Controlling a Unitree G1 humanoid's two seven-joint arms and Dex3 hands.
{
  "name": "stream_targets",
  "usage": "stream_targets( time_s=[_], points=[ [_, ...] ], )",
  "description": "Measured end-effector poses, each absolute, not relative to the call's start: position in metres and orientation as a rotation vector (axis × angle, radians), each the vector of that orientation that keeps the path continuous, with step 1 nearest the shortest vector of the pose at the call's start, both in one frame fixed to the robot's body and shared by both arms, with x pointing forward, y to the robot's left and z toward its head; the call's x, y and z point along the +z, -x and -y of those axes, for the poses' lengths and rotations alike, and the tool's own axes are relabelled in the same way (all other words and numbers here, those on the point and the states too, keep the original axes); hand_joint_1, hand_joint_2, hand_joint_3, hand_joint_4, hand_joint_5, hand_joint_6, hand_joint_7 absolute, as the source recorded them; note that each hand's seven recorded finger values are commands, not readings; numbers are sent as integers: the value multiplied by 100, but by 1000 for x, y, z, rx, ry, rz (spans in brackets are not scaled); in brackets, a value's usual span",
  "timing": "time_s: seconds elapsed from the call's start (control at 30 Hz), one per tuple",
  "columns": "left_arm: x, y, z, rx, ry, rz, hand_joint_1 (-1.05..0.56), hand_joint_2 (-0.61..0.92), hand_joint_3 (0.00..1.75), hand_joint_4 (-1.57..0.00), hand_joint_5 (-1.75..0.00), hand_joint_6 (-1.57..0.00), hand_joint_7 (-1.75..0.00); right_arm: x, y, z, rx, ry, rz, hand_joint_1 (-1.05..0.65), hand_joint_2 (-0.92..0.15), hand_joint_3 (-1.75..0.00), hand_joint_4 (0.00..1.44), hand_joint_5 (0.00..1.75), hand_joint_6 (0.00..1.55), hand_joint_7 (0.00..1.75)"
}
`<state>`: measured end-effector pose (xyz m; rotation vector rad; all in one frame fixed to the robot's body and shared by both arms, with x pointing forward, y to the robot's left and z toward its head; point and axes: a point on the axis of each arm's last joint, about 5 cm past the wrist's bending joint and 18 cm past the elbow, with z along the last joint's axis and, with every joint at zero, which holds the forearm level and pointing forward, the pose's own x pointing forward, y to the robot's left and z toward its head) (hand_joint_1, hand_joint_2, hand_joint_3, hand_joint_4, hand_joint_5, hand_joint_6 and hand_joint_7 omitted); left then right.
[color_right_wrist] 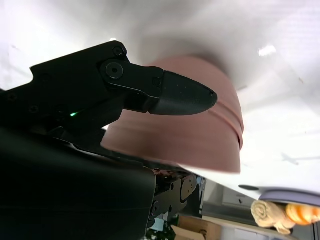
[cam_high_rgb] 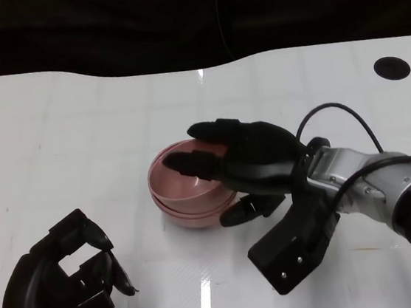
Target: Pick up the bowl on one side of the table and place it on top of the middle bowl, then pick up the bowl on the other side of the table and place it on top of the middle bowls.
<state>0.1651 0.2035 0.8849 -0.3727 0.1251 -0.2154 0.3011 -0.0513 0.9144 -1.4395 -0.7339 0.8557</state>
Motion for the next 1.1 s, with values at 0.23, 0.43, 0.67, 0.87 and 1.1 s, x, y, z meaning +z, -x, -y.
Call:
stream_targets(
  time_s=[0.23, 0.43, 0.67, 0.87, 1.1],
  points=[
    [885, -165, -203, -216, 374, -125, 15, 80, 131, -80, -175, -58, -175, 909, -300, 54, 853, 1465, 713, -105, -92, -82, 0, 0, 0, 0],
    [885, -165, -203, -215, 376, -127, 14, 80, 131, -81, -175, -59, -175, 903, -298, 57, 834, 1458, 706, -105, -92, -81, 0, 0, 0, 0],
    [885, -165, -203, -216, 378, -128, 14, 81, 130, -81, -175, -59, -175, 899, -297, 58, 838, 1470, 715, -105, -92, -83, 0, 0, 0, 0],
    [885, -165, -203, -215, 377, -127, 14, 81, 130, -80, -175, -59, -175, 910, -299, 61, 819, 1418, 775, -105, -92, -75, 0, 0, 0, 0],
    [885, -166, -202, -215, 377, -120, 13, 81, 131, -79, -175, -58, -175, 922, -298, 82, 745, 1338, 825, -99, -92, -65, 0, 0, 0, 0]
  ],
)
